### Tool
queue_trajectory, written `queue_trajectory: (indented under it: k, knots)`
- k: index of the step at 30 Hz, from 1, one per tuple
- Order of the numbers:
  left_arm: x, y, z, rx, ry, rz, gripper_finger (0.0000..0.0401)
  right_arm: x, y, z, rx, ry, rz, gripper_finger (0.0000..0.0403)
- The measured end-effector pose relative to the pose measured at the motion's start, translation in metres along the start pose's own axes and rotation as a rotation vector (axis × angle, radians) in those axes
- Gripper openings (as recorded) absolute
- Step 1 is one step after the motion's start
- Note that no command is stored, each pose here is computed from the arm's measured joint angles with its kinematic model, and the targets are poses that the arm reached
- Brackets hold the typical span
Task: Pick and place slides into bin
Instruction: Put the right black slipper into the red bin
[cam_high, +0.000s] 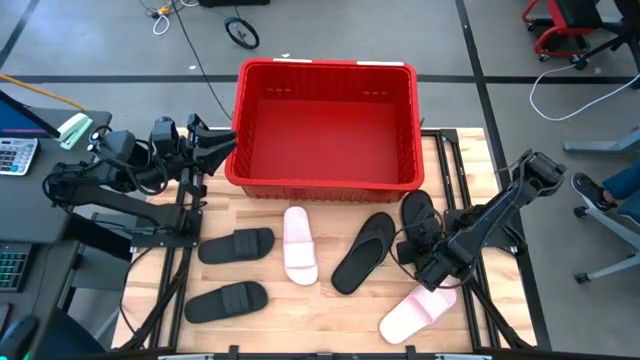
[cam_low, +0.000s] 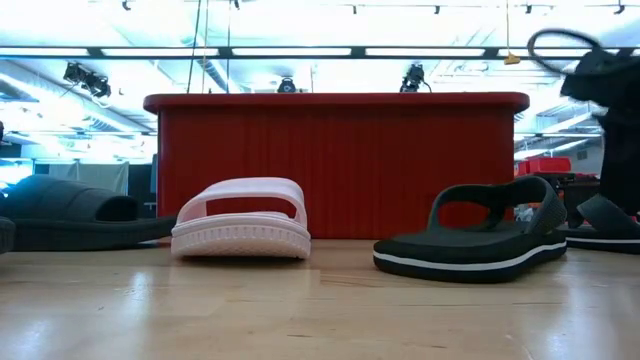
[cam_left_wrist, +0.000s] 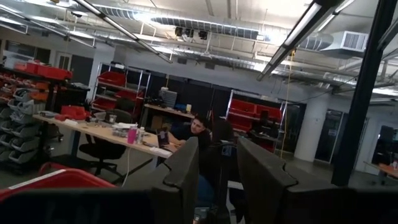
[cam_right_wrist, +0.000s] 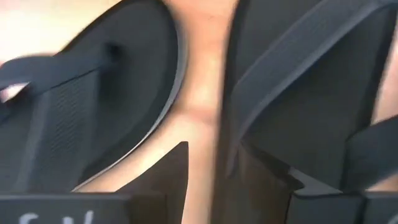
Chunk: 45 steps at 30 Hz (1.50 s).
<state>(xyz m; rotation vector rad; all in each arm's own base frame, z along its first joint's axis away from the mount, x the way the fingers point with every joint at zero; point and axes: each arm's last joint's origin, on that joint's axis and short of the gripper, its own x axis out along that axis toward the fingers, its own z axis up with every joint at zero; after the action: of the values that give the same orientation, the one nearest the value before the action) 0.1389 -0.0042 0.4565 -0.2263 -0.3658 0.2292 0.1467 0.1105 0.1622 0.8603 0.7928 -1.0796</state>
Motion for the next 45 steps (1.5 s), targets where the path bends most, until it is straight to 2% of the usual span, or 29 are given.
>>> queue_trajectory:
  k: [15, 24, 27, 30, 33, 34, 39, 45]
  knots:
    - [0.0, 0.0, 0.0, 0.002, 0.0, 0.0, 0.0113, 0.022, -0.001, 0.015, 0.02, -0.047, -0.087, 0.0148]
    - [0.0, 0.0, 0.0, 0.005, 0.005, 0.001, 0.0108, 0.044, -0.007, 0.013, 0.105, -0.03, -0.028, 0.0147]
    - [0.0, 0.0, -0.001, 0.007, 0.009, 0.001, 0.0108, 0.045, -0.01, 0.013, 0.083, -0.042, -0.031, 0.0131]
    - [0.0, 0.0, -0.001, 0.007, 0.01, 0.002, 0.0107, 0.044, -0.01, 0.014, 0.075, -0.036, -0.027, 0.0086]
    - [0.0, 0.0, -0.001, 0.007, 0.014, 0.002, 0.0107, 0.037, -0.005, 0.012, 0.031, -0.001, 0.001, 0.0021]
    - [0.0, 0.0, -0.001, 0.006, 0.014, 0.002, 0.0107, 0.033, -0.003, 0.01, 0.018, 0.019, 0.015, 0.0014]
    - [0.0, 0.0, -0.002, 0.007, 0.017, 0.003, 0.0107, 0.001, 0.018, -0.001, -0.016, 0.166, 0.109, 0.0008]
    - [0.0, 0.0, -0.002, 0.007, 0.018, 0.003, 0.0107, -0.073, 0.051, -0.011, -0.034, 0.284, 0.311, 0.0006]
